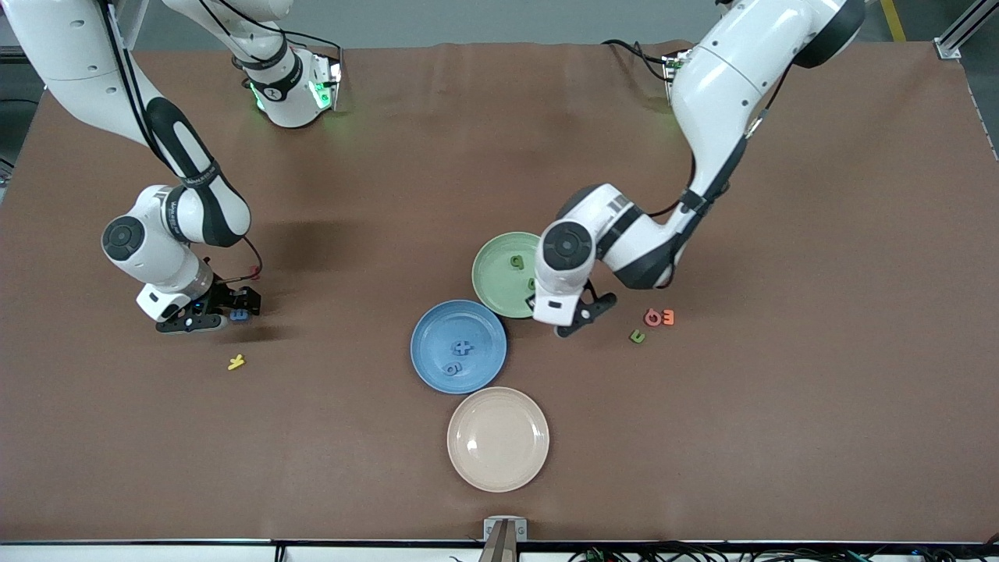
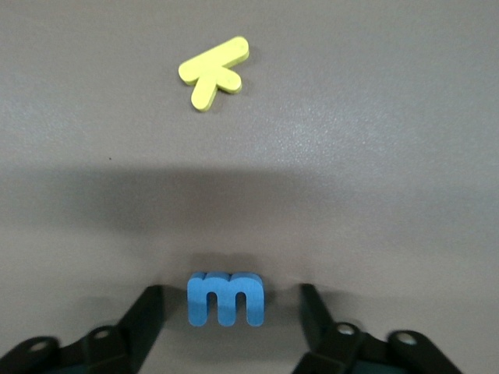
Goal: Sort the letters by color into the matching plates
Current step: 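Drop m into blue plate with the right gripper while the left gripper places N, then withdraw the right gripper to rest while the left gripper grasps green u, then carry u to the green plate with the left gripper and release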
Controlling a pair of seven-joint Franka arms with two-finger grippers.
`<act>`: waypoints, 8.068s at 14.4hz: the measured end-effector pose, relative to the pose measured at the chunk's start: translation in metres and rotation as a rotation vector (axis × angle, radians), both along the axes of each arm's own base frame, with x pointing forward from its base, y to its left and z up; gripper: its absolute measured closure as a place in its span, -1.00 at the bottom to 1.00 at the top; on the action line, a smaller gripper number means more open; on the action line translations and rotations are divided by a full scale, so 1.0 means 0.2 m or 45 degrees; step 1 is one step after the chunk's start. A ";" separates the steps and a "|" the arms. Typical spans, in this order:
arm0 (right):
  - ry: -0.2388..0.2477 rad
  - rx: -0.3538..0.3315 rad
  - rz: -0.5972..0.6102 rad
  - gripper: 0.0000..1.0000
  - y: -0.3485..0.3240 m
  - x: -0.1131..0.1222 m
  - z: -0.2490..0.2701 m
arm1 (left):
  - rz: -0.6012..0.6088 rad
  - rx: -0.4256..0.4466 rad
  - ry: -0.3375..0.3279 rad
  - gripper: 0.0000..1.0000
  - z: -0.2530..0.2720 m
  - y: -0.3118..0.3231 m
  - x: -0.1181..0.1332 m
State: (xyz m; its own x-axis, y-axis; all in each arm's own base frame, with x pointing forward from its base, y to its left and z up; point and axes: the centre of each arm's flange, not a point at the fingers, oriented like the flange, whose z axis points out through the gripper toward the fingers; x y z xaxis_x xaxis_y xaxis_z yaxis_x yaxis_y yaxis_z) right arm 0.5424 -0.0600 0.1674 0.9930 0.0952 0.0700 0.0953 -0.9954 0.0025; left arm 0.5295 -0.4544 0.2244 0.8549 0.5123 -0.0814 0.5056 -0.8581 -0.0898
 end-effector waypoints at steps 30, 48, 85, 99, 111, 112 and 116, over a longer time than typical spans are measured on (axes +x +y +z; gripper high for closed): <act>0.108 0.116 -0.812 0.20 2.35 0.46 0.38 | -0.376 -0.134 -0.175 -0.76 0.14 0.37 0.42; 0.037 0.110 -0.797 -1.00 2.31 0.53 0.37 | -1.237 -0.113 -0.015 -0.96 -0.10 0.92 0.41; 0.333 -0.056 -0.222 -1.00 0.24 0.49 1.79 | -1.225 -0.157 -0.085 0.35 -0.23 1.01 0.42; 0.262 -0.060 -0.187 -1.00 0.34 0.23 2.16 | -0.952 -0.177 -0.008 0.47 -0.02 0.70 0.26; 0.180 -0.056 -0.143 -1.00 0.16 0.01 2.37 | -0.724 -0.150 0.038 0.47 0.00 -0.09 -0.28; 0.172 -0.055 -0.144 -1.00 0.16 0.00 2.39 | -0.722 -0.136 0.034 0.47 -0.02 -0.09 -0.27; 0.148 -0.051 -0.147 -1.00 0.16 -0.07 2.45 | -0.721 -0.112 0.020 0.47 -0.05 -0.12 -0.25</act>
State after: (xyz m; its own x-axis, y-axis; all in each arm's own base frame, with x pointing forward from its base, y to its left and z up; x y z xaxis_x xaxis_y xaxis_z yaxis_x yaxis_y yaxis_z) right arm 0.5293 -0.0286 0.6575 0.9987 -0.0196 -0.0478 -0.0178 -0.9991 0.0379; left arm 0.4795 -0.4781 0.2136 0.9924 -0.0347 -0.1183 -0.0361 -0.9993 -0.0095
